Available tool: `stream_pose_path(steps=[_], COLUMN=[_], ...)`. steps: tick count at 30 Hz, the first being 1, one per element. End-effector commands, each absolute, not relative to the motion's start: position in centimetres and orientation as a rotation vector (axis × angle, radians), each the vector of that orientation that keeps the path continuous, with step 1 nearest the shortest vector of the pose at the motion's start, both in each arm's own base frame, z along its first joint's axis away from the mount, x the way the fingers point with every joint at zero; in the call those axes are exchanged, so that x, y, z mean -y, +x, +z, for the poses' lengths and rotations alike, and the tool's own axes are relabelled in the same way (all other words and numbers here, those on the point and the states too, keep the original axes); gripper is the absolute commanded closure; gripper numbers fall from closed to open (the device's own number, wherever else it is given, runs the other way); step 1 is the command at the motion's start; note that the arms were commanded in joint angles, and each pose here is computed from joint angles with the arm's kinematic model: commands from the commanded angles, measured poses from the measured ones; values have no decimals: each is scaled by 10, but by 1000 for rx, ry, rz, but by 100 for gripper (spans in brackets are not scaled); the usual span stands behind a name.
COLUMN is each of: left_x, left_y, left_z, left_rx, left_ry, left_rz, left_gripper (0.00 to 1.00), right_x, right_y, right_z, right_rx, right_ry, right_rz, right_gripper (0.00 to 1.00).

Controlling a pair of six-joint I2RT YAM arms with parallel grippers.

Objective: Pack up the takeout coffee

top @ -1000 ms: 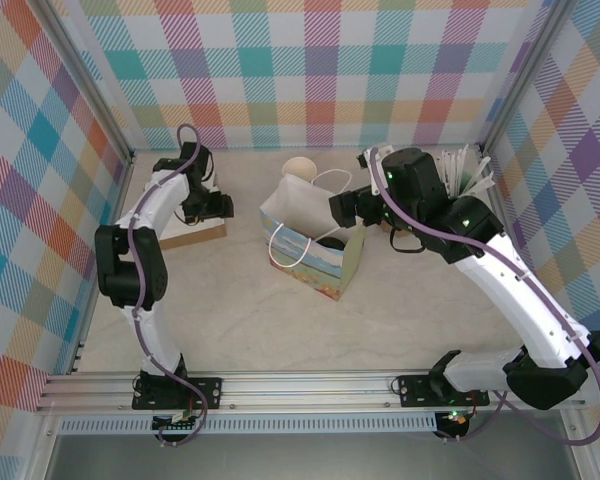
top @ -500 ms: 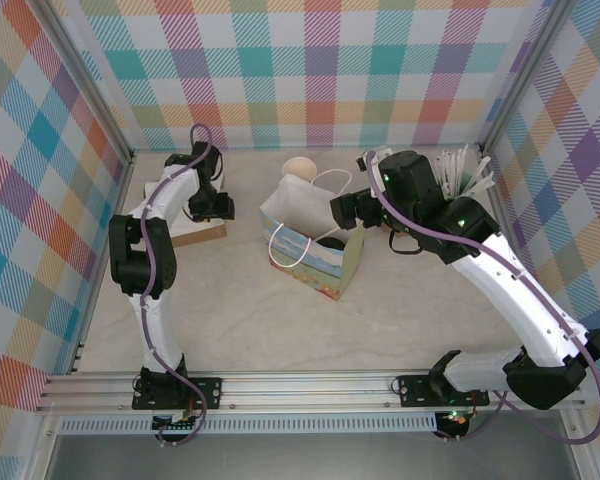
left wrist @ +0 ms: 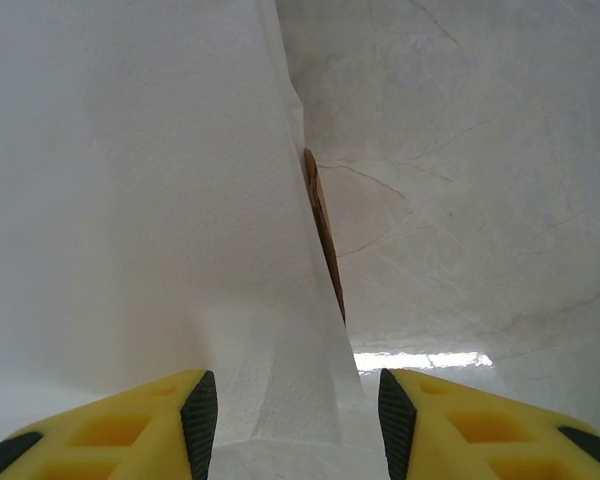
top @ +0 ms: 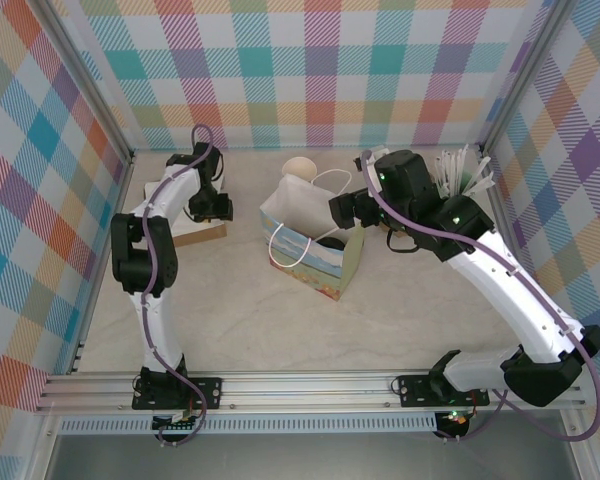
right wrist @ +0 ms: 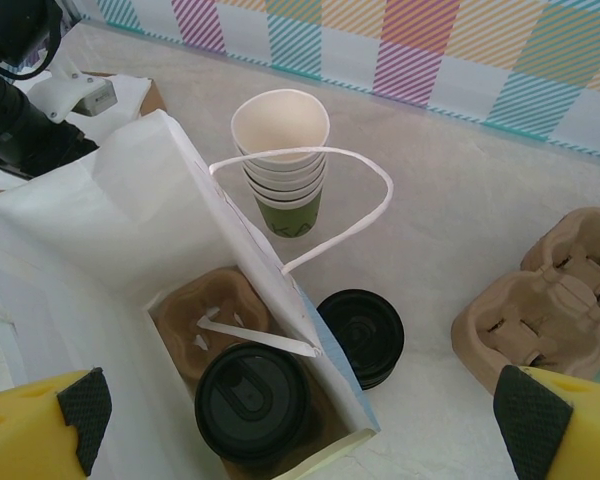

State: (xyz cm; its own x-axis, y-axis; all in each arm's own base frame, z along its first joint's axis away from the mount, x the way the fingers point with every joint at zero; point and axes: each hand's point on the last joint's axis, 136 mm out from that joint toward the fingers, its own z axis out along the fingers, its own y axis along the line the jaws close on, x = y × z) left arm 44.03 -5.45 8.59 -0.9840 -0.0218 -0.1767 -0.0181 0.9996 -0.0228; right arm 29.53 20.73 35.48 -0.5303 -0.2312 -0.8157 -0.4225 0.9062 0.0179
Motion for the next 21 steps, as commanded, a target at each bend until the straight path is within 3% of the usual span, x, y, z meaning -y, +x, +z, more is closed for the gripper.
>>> stream_pose_path(steps=[1,16,21], left_x=[52,51,50], left_y=[435,436,438], left_z=[83,90,99], left_rx=[-3000,-2981,-2958], left_ry=[10,13,12], left_rz=[10,21,23], left_gripper=[53,67,65], right_x=[-207,-209,-210], right_y=[301,302,302], right_z=[360,355,353], right_rx=[-2126,-2140,-2148], right_ry=[-447,-449,-453], right_rz=[262,261,264], right_gripper=[0,0,0])
